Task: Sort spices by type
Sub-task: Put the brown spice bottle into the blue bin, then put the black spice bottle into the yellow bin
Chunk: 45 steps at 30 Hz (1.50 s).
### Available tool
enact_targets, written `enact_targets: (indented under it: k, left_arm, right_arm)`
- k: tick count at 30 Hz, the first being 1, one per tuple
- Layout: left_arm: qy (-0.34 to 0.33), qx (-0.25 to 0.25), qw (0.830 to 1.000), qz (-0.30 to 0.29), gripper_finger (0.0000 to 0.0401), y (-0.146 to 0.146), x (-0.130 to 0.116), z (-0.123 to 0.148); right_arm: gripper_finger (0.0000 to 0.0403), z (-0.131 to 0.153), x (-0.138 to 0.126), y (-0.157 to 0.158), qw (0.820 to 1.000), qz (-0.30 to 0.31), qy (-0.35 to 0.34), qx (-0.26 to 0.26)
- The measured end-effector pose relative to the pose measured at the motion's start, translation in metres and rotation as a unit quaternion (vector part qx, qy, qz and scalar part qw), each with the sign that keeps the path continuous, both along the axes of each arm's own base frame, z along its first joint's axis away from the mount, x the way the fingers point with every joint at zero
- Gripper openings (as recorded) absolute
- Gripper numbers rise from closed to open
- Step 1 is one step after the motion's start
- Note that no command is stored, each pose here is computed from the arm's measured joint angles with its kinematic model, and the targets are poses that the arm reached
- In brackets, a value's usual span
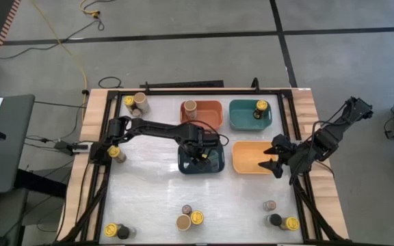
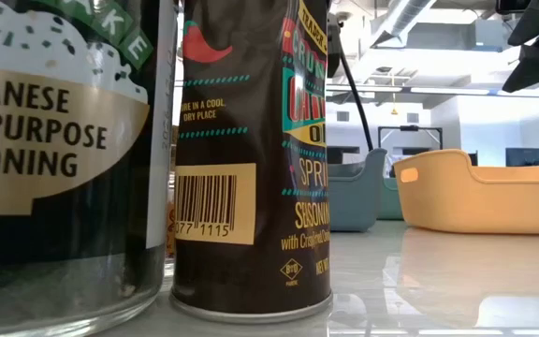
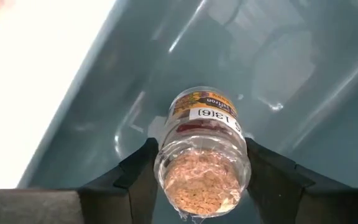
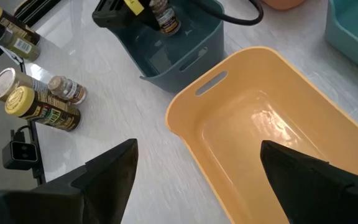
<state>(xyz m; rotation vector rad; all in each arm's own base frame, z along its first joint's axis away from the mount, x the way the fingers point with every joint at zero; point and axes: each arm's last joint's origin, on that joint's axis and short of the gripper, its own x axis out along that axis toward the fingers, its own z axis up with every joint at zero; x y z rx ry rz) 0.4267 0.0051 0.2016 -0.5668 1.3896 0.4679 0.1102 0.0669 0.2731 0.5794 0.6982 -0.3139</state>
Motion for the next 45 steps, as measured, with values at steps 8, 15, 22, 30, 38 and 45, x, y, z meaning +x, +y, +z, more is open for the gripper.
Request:
enact_targets:
  k: [8,15,22,30,38,45]
  left_arm:
    - [0.002,-0.019,1.0,0.017,0.0262,0.001,0.0,0.0]
    - [-0.017,-0.003,0.999,0.037,0.0269,-0.001,-0.005,0.022]
    - [-0.081,0.057,0.995,-0.004,0.027,-0.012,-0.022,0.073]
    - [-0.133,0.063,0.982,-0.117,0.027,-0.025,-0.049,0.12]
    - [-0.171,0.115,0.96,-0.188,0.027,-0.054,-0.061,0.123]
    - [-0.245,0.118,0.936,-0.225,0.027,-0.084,-0.088,0.109]
  right_arm:
    - [0.0364,0.0,0.0,0.0,1.0,-0.001,0.0,0.0]
    - [0.0364,0.0,0.0,0.0,1.0,-0.001,-0.001,0.001]
    - [0.0364,0.001,0.002,-0.001,1.0,-0.01,-0.005,0.002]
    - [0.0364,0.013,0.023,0.005,0.996,0.017,-0.09,-0.009]
    - [0.0364,0.023,0.067,0.022,0.982,0.064,-0.157,-0.085]
    - [0.0364,0.037,0.102,0.037,0.99,0.074,-0.085,-0.085]
